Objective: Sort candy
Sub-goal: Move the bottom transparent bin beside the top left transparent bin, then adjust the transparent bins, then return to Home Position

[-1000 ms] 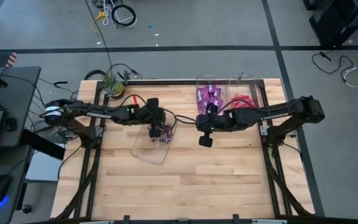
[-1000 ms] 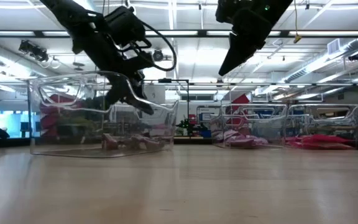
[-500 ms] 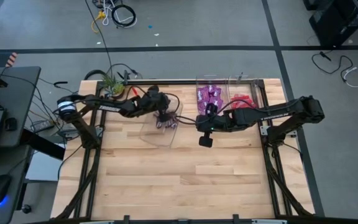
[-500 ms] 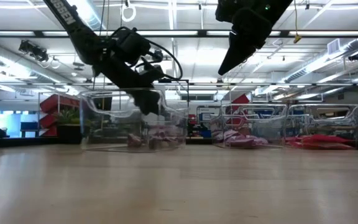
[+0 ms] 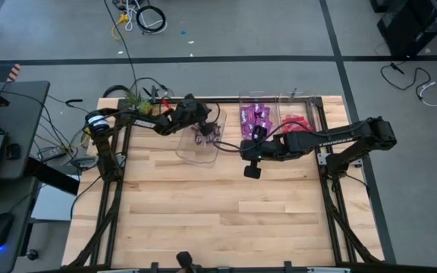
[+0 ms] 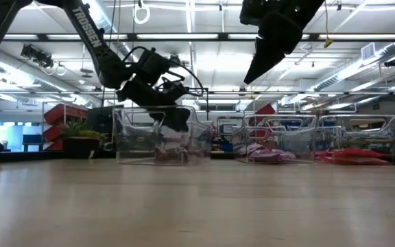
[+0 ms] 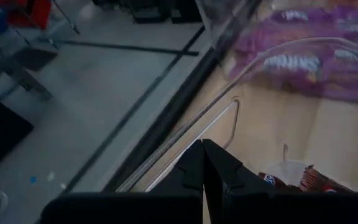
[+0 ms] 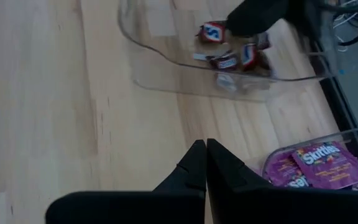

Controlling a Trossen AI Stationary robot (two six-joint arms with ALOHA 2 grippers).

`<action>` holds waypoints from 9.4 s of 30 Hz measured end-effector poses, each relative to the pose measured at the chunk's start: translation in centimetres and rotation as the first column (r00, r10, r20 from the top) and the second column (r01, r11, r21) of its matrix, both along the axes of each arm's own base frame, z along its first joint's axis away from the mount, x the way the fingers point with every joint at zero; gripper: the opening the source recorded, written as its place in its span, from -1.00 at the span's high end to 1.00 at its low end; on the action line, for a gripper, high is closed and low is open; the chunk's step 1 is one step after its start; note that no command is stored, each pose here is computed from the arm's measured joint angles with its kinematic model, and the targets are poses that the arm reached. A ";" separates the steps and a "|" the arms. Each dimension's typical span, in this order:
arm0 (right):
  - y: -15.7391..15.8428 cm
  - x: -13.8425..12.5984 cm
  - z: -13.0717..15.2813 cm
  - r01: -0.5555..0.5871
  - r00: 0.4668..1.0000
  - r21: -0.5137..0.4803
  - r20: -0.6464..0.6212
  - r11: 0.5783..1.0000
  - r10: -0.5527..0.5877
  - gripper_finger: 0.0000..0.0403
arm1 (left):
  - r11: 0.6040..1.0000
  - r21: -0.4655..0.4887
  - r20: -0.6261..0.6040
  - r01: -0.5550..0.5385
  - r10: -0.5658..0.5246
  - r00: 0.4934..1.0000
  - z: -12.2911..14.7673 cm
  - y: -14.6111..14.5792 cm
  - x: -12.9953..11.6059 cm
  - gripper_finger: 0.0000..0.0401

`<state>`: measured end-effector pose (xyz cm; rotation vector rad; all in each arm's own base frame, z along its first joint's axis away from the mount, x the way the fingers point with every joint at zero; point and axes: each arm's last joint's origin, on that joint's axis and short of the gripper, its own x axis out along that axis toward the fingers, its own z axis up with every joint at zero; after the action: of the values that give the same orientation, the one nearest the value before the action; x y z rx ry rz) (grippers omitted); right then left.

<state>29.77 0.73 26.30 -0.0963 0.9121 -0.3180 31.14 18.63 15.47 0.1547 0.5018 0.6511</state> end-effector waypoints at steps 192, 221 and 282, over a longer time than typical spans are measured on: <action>-1.9 -18.2 -10.7 -0.089 0.717 -0.109 0.683 0.990 0.139 1.00 | 0.896 0.061 0.409 0.440 -0.424 0.808 5.7 -9.3 -14.8 1.00; -1.9 -19.4 -10.3 -0.086 0.683 -0.146 0.712 0.986 0.165 1.00 | 0.918 0.032 0.466 0.396 -0.365 0.806 2.0 -15.4 -18.7 1.00; -1.1 -19.9 -9.4 -0.089 0.624 -0.136 0.764 0.987 0.161 0.98 | 0.902 0.071 0.526 0.427 -0.397 0.752 1.7 -17.1 -21.6 0.95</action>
<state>9.85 -0.39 16.92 -0.0887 0.0129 -0.2298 9.57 1.55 17.17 0.0253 -0.0623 0.2177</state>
